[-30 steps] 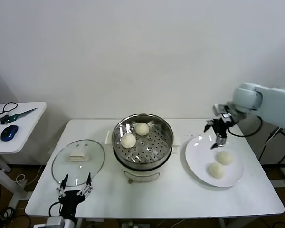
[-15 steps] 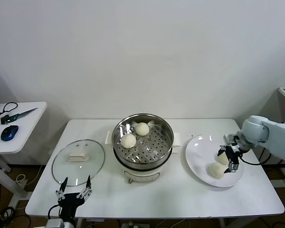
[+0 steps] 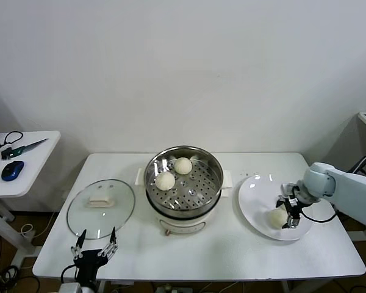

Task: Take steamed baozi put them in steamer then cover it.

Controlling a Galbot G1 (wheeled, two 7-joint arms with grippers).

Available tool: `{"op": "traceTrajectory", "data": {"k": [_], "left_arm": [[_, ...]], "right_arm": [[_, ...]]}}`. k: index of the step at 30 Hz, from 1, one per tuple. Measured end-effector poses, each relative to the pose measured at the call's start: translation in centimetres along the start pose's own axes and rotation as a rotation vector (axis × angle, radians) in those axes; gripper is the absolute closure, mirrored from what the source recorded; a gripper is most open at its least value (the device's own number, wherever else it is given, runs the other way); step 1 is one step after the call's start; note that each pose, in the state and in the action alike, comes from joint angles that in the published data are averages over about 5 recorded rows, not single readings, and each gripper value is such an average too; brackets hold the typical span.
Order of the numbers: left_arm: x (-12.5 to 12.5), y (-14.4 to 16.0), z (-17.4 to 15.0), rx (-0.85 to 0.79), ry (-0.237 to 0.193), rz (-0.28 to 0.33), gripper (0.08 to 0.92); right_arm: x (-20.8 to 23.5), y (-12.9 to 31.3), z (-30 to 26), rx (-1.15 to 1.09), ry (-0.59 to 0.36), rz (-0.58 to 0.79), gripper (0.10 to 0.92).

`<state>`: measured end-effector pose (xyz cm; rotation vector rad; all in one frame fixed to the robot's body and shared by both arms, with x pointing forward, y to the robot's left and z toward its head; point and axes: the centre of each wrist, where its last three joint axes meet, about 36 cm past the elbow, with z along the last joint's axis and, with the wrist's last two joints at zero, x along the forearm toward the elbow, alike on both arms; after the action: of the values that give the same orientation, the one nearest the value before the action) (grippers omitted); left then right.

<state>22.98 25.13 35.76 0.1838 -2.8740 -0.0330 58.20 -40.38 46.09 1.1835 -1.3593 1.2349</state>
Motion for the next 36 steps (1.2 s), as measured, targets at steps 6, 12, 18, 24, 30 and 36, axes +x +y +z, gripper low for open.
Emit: {"op": "traceTrajectory", "data": {"k": [6,12,18,24,30,36], "left_arm": [[0.0,-0.2,-0.2,0.001,-0.003,0.004,0.177],[0.3,-0.4,-0.2,-0.001,-0.003,0.006,0.177],[0.4,-0.4,-0.2,-0.014,-0.001,0.009,0.177],[0.4,-0.4,-0.1,-0.023,0.001,0.012,0.177],[0.3,-0.4,0.1,-0.028,0.003,0.013,0.177],[0.3,-0.3,0.3,-0.028,0.004,0.008,0.177]], "right_arm": [[0.0,0.1,-0.2,0.002,-0.003,-0.005,0.373],[1.4,-1.1,-1.1,0.037,-0.02,-0.005,0.377],[7.3,-4.9,-4.1,0.179,-0.067,0.019,0.378],[18.4,-9.2,-11.1,0.472,-0.102,0.122,0.371],[27.1,-8.9,-20.7,0.835,-0.101,0.21,0.369],[28.4,-6.1,-29.0,1.167,-0.069,0.225,0.369]]}}
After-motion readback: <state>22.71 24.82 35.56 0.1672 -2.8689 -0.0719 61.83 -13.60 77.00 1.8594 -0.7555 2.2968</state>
